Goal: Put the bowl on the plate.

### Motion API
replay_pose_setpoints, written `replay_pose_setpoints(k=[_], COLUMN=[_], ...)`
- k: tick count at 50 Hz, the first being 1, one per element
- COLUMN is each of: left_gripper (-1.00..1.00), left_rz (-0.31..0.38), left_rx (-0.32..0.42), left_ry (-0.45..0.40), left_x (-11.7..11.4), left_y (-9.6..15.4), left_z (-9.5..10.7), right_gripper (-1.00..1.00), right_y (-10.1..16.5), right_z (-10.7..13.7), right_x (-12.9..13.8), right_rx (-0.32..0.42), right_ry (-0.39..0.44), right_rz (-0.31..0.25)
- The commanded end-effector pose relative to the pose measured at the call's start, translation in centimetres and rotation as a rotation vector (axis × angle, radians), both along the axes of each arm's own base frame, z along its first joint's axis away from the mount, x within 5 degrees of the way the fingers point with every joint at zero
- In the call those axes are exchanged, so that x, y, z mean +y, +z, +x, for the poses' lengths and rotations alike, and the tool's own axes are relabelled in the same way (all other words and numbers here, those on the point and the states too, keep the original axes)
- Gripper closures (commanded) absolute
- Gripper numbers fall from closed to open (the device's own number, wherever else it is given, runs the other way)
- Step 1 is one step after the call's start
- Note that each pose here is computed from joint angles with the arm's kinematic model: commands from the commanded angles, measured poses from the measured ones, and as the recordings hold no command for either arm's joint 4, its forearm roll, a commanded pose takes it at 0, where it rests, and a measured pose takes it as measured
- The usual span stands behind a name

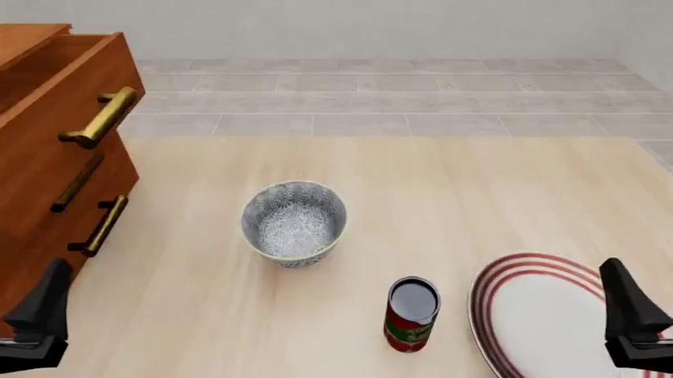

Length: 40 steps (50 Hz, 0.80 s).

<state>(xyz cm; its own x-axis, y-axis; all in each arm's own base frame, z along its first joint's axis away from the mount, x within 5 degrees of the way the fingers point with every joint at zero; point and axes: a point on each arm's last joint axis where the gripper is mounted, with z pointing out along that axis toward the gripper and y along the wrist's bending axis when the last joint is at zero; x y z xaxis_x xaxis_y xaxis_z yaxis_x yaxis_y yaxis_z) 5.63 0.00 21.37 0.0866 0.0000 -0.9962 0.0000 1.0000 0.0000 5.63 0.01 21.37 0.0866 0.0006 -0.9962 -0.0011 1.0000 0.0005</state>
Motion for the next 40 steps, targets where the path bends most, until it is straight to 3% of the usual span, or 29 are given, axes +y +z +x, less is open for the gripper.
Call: replay_pose_setpoints(k=[1, 12, 25, 26, 27, 28, 30, 38, 39, 40], left_gripper=[-1.00, -1.00, -1.00, -1.00, -1.00, -1.00, -1.00, -1.00, -1.00, -1.00], left_rz=[0.000, 0.000, 0.000, 0.000, 0.000, 0.000, 0.000, 0.000, 0.000, 0.000], left_rx=[0.001, 0.001, 0.001, 0.001, 0.001, 0.001, 0.001, 0.001, 0.001, 0.001], left_ry=[0.000, 0.000, 0.000, 0.000, 0.000, 0.000, 0.000, 0.000, 0.000, 0.000], left_x=[0.0, 0.0, 0.0, 0.0, 0.0, 0.0, 0.0, 0.0, 0.0, 0.0], left_y=[0.1, 0.1, 0.1, 0.1, 0.1, 0.1, 0.1, 0.1, 0.1, 0.1], left_z=[0.0, 0.0, 0.0, 0.0, 0.0, 0.0, 0.0, 0.0, 0.0, 0.0], right_gripper=[-1.00, -1.00, -1.00, -1.00, -1.00, -1.00, -1.00, -1.00, -1.00, -1.00], right_y=[0.2, 0.4, 3.5, 4.2, 4.7, 5.1, 6.0, 8.0, 8.1, 8.3], right_z=[0.0, -0.1, -0.5, -0.5, 0.0, 0.4, 0.3, 1.9, 2.5, 2.7], right_x=[0.0, -0.1, 0.1, 0.0, 0.0, 0.1, 0.2, 0.6, 1.1, 1.0], right_rx=[-0.006, 0.003, -0.025, -0.040, -0.036, -0.031, -0.048, -0.023, 0.008, -0.003], right_ry=[-0.005, -0.017, 0.016, 0.000, -0.003, 0.016, 0.032, 0.080, 0.131, 0.119], right_rz=[0.007, 0.032, -0.015, 0.043, 0.042, -0.009, -0.026, -0.043, 0.034, -0.002])
